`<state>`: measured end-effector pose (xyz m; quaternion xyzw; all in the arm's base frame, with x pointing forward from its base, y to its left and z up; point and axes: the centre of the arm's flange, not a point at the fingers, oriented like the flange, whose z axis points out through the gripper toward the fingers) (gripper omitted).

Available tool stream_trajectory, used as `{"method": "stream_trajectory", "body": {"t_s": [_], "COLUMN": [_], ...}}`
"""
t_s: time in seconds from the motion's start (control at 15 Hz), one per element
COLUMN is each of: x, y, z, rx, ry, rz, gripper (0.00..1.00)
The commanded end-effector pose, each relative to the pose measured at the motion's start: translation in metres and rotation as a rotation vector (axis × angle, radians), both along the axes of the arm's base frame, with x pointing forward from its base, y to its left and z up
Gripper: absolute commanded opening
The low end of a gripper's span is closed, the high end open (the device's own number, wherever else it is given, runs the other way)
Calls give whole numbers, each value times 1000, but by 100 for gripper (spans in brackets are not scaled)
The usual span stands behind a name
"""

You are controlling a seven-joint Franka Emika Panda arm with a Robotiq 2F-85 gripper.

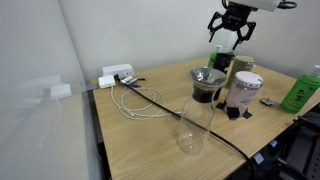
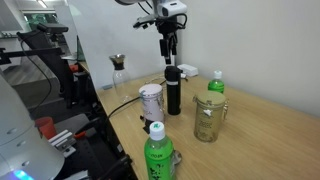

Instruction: Pick the black bottle and move it to the left on the table

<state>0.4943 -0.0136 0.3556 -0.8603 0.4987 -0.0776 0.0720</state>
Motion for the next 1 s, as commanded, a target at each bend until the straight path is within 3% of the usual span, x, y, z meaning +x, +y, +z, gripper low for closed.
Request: {"method": "stream_trajectory", "body": {"t_s": [0.0,0.27,0.47,0.53,0.93], "x": [-9,-26,-47,-31,-42], "y": [-23,-66,-98,-89,-96], "z": [21,41,50,45,48], "rx": [34,51,96,60,80], "ry": [-6,-30,12,-12,6], "rz": [-47,-140,-212,-198,-210], "gripper": [100,100,100,100,100]}}
